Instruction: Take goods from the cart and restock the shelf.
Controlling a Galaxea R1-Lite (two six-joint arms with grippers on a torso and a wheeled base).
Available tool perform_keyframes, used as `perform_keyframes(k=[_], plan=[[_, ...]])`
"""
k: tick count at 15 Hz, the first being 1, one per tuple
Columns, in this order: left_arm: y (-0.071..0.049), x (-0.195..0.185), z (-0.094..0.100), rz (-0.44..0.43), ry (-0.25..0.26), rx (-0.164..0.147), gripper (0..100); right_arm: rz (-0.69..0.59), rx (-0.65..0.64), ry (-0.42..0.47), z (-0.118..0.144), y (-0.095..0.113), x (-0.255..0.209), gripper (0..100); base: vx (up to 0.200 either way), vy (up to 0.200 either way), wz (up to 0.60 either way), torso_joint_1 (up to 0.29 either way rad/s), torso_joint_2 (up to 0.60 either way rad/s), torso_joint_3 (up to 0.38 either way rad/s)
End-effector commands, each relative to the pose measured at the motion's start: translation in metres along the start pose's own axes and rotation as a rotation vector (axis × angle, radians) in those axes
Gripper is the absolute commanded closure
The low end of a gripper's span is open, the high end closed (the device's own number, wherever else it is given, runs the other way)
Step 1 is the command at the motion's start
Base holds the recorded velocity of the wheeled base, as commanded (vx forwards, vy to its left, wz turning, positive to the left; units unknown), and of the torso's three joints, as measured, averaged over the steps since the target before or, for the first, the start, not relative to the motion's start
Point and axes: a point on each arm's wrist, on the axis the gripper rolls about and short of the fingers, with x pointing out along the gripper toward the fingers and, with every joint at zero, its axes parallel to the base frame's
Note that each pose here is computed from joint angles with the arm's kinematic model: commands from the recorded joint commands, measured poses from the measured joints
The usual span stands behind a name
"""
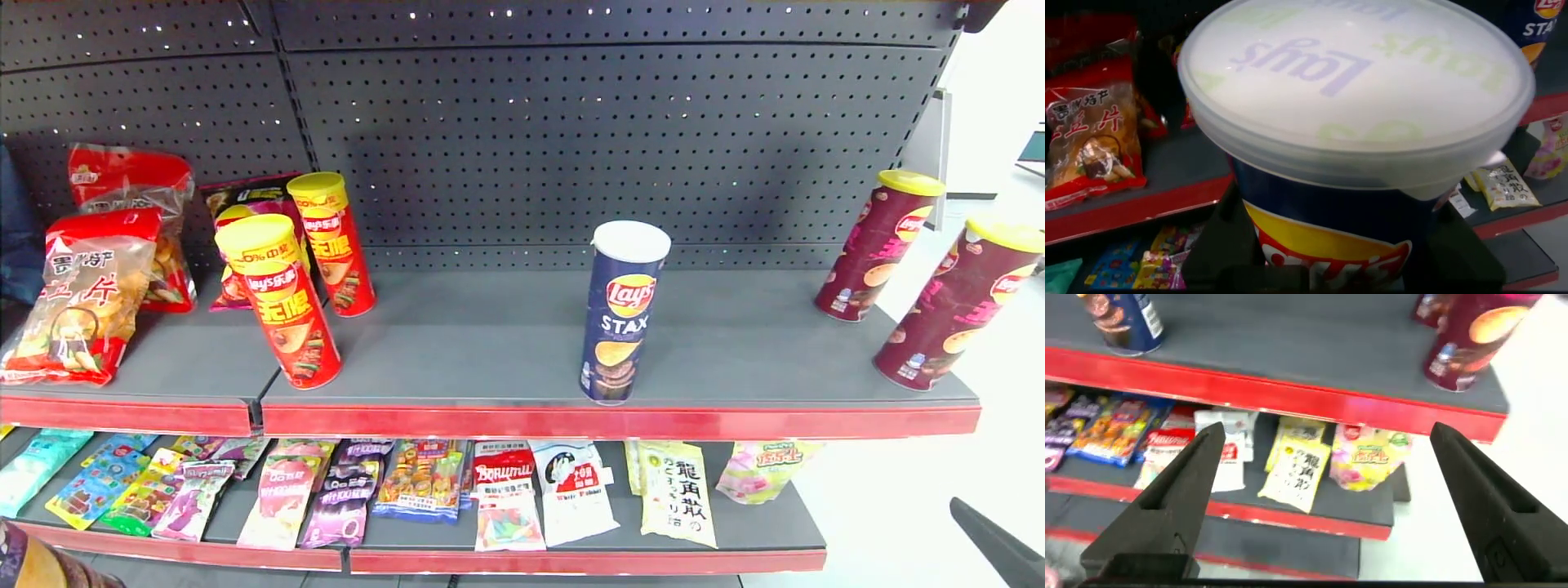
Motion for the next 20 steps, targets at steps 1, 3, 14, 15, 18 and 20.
perform_keyframes(k=[1,3,14,15,18,20], plan=[[0.002,0.005,0.001,-0.007,0.024,-0.01,100,0.05,-0.022,-0.12,-0.015,0.006,-0.025,0,0.0,0.0,0.0,0.0,0.0,0.0],[0.001,0.006,-0.002,-0.013,0.032,-0.016,100,0.024,-0.02,-0.128,-0.031,0.01,-0.042,0,0.0,0.0,0.0,0.0,0.0,0.0],[0.0,0.002,-0.001,-0.016,0.011,-0.014,100,-0.102,0.021,-0.147,-0.055,0.011,-0.065,0,0.0,0.0,0.0,0.0,0.0,0.0],[0.0,0.001,-0.001,-0.023,0.008,-0.014,100,-0.102,0.021,-0.147,-0.055,0.011,-0.065,0,0.0,0.0,0.0,0.0,0.0,0.0],[0.0,0.002,-0.004,-0.028,0.018,-0.017,100,-0.098,0.02,-0.144,-0.055,0.012,-0.065,0,0.0,0.0,-0.6,0.001,0.0,0.006],[0.0,0.003,-0.004,-0.028,0.022,-0.018,100,-0.098,0.018,-0.144,-0.055,0.012,-0.065,0,0.0,0.0,-0.6,0.005,0.0,0.0]])
